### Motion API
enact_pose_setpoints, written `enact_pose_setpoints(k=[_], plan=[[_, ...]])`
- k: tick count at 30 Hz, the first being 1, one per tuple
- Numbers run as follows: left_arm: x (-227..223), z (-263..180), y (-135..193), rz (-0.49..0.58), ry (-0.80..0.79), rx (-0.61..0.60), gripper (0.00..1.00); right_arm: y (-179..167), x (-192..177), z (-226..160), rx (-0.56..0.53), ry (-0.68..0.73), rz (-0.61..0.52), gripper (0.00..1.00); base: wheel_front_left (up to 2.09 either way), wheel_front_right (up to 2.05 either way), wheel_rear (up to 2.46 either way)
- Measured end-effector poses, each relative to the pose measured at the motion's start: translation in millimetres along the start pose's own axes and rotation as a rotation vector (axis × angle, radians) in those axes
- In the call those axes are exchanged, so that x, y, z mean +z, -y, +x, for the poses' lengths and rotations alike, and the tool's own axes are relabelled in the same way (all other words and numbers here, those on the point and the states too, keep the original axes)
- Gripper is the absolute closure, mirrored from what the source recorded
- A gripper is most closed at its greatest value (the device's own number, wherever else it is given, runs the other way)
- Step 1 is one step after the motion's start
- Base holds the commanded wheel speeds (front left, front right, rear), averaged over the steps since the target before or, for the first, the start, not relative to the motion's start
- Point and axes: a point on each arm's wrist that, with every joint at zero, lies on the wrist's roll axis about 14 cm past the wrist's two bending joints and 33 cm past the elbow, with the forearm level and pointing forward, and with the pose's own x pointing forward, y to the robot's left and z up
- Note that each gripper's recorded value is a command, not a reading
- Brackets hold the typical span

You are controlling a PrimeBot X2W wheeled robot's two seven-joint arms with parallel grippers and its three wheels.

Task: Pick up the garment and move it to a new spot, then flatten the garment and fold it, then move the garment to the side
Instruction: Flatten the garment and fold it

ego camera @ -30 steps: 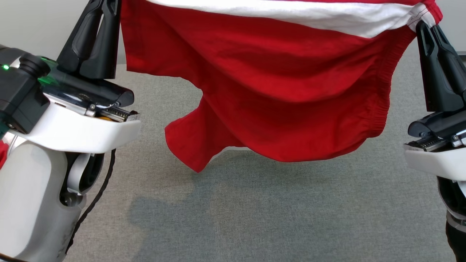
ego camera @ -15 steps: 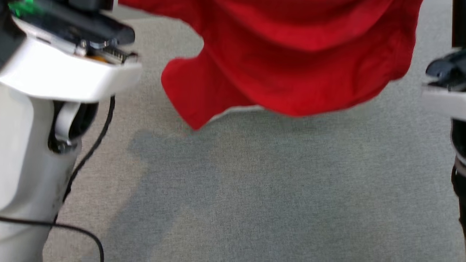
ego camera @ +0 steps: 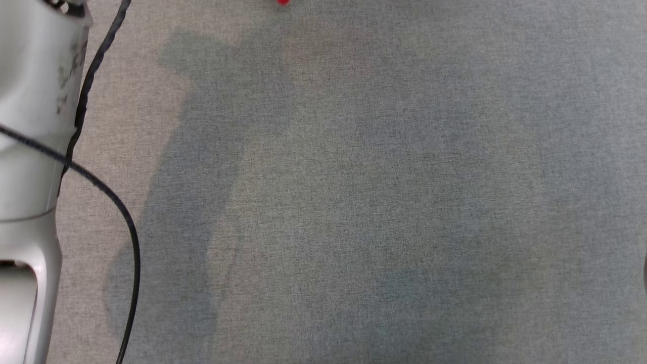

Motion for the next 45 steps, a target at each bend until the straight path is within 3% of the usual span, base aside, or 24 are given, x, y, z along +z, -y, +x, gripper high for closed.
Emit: enact_pose_setpoints(k=[8,13,24,34,45], plan=[[-41.1,4.8,-22.8,-0.067,-0.124,0.094,1.0,-9.0,-33.4,25.2,-0.021,-0.069,0.087,1.0,0.0,0.0,0.0],[-111.9,-30.7,-38.2,-0.161,-0.312,0.185,1.0,-15.8,-102.9,3.5,-0.043,-0.258,0.131,1.0,0.0,0.0,0.0],[-187.3,-94.7,-38.2,-0.26,-0.511,0.285,1.0,-17.7,-157.9,-40.2,-0.085,-0.402,0.218,1.0,0.0,0.0,0.0],[-199.5,-186.7,-13.6,-0.364,-0.567,0.347,1.0,-50.2,-172.6,-147.1,-0.071,-0.485,0.343,1.0,0.0,0.0,0.0],[-164.5,-282.3,18.1,-0.378,-0.579,0.379,1.0,-90.6,-143.2,-263.7,-0.131,-0.55,0.456,1.0,0.0,0.0,0.0]])
